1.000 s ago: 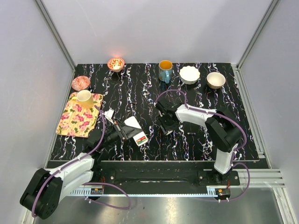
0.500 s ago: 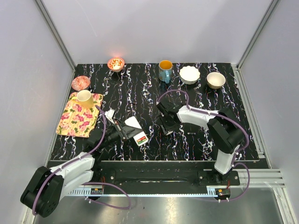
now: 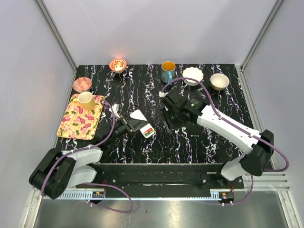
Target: Load the batteries into the remote control
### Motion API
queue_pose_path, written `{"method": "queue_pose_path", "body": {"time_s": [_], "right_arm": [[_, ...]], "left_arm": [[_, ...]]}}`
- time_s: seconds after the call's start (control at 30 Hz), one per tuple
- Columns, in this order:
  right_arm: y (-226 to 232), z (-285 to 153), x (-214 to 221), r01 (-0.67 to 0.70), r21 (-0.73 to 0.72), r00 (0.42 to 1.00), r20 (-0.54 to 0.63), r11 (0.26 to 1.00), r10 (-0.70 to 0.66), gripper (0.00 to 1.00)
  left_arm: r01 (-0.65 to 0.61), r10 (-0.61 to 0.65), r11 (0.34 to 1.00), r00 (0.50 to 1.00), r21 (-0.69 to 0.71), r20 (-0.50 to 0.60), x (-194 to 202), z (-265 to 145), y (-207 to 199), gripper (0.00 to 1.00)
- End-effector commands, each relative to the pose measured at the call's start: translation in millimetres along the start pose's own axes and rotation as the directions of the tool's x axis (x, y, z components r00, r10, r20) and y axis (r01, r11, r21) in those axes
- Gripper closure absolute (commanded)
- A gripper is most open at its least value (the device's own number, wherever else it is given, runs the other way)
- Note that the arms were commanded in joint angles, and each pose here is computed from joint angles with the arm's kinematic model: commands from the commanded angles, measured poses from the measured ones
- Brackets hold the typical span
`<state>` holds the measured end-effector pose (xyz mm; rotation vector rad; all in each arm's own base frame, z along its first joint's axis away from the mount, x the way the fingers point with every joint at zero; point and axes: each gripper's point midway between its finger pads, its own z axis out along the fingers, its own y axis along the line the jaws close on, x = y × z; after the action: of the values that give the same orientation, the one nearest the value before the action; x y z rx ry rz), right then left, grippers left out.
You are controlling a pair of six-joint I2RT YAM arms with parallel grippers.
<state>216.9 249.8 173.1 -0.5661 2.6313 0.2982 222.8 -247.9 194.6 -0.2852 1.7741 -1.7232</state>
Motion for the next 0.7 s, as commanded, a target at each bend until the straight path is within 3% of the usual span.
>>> {"method": "queue_pose_path", "body": {"time_s": [0.0, 0.23, 0.4, 0.67], "right_arm": [[13.8, -45.4, 19.2, 0.064, -0.014, 0.992, -0.104, 0.998, -0.065, 1.0], [46.4, -76.9, 28.8, 0.136, -0.121, 0.965, -0.206, 0.983, -0.159, 1.0], [61.6, -61.8, 38.0, 0.155, -0.173, 0.939, -0.279, 0.973, -0.2, 1.0], [62.0, -42.8, 26.1, 0.196, -0.126, 0.932, -0.284, 0.972, -0.225, 1.0]], "left_arm": [[-0.032, 0.019, 0.992, 0.994, 0.12, 0.106, -21.1, 19.0, -29.0, 1.0], [0.013, -0.029, 0.99, 0.993, 0.138, 0.115, -10.4, 31.9, -22.6, 1.0], [0.02, -0.036, 0.991, 0.993, 0.135, 0.112, -6.0, 36.5, -20.9, 1.0], [0.04, -0.052, 0.992, 0.994, 0.121, 0.098, 1.8, 36.9, -18.7, 1.0]]}}
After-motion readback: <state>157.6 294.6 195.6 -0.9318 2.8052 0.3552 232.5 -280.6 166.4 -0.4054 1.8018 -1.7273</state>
